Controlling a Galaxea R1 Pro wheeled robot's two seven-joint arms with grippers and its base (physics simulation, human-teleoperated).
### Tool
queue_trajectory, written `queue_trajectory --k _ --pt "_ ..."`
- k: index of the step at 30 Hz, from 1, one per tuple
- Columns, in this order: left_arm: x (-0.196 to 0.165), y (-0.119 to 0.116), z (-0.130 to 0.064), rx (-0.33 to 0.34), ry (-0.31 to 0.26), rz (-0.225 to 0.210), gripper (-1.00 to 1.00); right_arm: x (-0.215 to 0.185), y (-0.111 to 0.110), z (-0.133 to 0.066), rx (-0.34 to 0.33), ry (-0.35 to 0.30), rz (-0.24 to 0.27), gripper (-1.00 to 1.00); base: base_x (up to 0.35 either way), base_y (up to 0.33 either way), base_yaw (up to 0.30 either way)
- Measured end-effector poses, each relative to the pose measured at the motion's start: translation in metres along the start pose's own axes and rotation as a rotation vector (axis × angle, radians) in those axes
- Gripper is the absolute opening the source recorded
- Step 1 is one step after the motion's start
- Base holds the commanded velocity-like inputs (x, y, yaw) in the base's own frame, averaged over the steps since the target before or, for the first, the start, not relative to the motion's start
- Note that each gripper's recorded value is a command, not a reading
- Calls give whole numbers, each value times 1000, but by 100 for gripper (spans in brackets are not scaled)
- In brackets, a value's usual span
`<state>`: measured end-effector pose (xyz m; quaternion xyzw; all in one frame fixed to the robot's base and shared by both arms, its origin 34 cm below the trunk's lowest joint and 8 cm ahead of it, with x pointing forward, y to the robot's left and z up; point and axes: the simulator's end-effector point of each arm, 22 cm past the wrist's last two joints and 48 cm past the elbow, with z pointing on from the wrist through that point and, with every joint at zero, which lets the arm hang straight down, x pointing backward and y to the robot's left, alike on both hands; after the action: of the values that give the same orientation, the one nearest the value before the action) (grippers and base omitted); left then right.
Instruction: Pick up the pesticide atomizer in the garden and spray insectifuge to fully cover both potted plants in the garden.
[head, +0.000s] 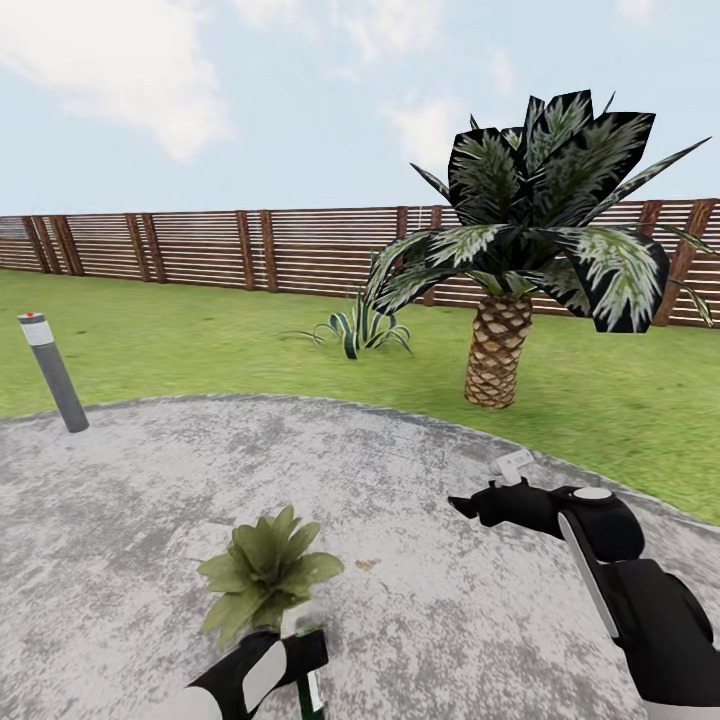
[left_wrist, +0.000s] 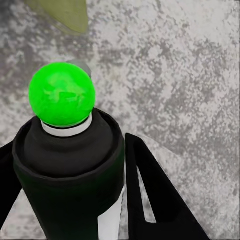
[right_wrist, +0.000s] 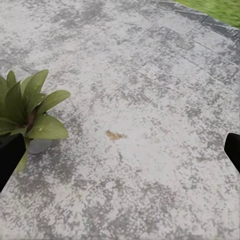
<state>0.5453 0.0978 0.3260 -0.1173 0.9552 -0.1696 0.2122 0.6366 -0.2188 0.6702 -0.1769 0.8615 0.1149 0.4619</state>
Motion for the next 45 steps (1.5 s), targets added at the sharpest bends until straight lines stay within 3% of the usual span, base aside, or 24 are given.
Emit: queue_trajectory --k 4,10,14,16,21,26,34,39,45 --pt "7 38 0 -44 -54 -12 -100 -1 0 0 1 -3 0 100 0 0 0" --pt "-14 96 -11 -107 -163 -13 -100 -2 0 0 2 -8 -2 100 0 0 0" --pt "-34 122 -25 -112 -240 -16 -100 -2 0 0 2 -9 -4 100 0 0 0" --pt "-40 128 -30 -111 -252 -17 -100 -2 0 0 2 -9 -4 100 0 0 0" --pt "-38 132 -35 -91 -186 -66 -100 -2 0 0 1 -7 -5 100 0 0 0" --pt "-21 120 -32 -55 -86 -71 -100 -1 -1 0 3 -6 -6 100 0 0 0" --pt "-33 118 -33 -68 -60 -61 -100 -1 -6 -2 12 -8 1 100 0 0 0" --pt "-39 116 -33 -70 -85 -49 -100 -1 -6 -2 11 -7 0 100 0 0 0" --pt "-50 143 -39 -161 -130 -58 -100 -1 -3 -1 5 -5 -5 100 0 0 0"
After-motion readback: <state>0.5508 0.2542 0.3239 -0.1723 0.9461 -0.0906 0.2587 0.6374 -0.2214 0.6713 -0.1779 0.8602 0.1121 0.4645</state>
